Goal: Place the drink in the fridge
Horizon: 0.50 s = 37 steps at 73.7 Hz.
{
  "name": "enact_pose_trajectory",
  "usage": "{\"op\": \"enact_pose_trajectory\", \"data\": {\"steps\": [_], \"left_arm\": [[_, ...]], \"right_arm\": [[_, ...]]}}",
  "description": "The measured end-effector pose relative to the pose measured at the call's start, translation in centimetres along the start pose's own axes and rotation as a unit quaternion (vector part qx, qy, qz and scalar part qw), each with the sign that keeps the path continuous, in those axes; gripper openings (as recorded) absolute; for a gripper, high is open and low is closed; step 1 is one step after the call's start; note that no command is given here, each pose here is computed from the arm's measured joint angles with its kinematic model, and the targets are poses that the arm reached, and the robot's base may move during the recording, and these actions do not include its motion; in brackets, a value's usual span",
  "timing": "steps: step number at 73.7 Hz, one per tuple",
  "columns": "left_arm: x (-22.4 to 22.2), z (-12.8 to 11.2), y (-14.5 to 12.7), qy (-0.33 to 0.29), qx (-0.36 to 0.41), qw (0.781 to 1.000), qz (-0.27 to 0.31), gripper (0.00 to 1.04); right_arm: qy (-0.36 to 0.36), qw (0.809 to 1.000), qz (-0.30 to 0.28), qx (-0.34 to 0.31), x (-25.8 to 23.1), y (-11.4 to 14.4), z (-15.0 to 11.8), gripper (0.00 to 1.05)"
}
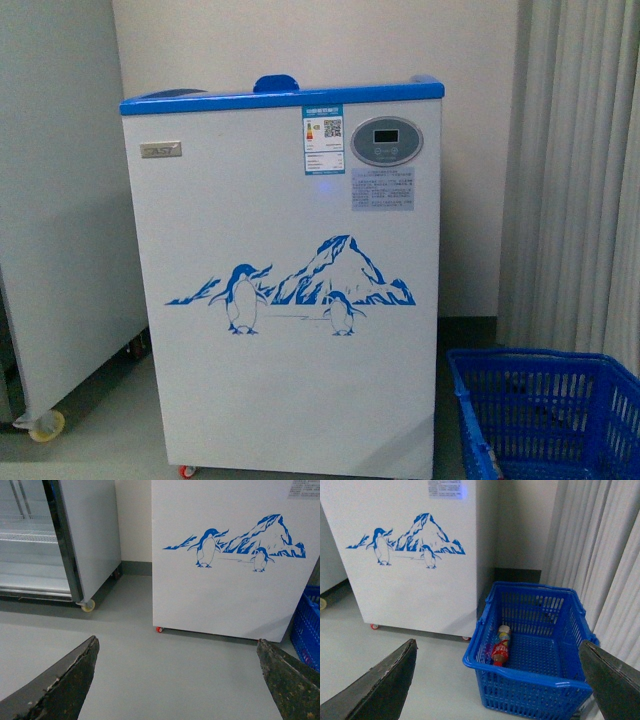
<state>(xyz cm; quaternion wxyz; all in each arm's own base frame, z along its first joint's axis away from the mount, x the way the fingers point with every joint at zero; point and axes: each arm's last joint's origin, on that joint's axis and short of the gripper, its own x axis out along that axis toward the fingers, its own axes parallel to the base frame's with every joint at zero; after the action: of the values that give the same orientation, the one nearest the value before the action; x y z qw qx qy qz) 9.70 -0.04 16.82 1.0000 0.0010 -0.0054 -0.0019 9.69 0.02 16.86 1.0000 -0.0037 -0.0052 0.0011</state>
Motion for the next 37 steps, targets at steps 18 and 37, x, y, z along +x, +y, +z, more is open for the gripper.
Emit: {"op": "enact_pose_trajectory", "data": {"steps": [18,37], "left_arm": [[0.0,0.0,0.0,0.0,0.0,1.0,0.0,0.97],[0.0,0.0,0.0,0.0,0.0,1.0,0.0,0.97]], "right_arm": [[0.0,1.0,0.0,0.0,0.0,0.0,-0.01,0.97],[0.0,1.0,0.0,0.0,0.0,0.0,-0.01,0.97]]}}
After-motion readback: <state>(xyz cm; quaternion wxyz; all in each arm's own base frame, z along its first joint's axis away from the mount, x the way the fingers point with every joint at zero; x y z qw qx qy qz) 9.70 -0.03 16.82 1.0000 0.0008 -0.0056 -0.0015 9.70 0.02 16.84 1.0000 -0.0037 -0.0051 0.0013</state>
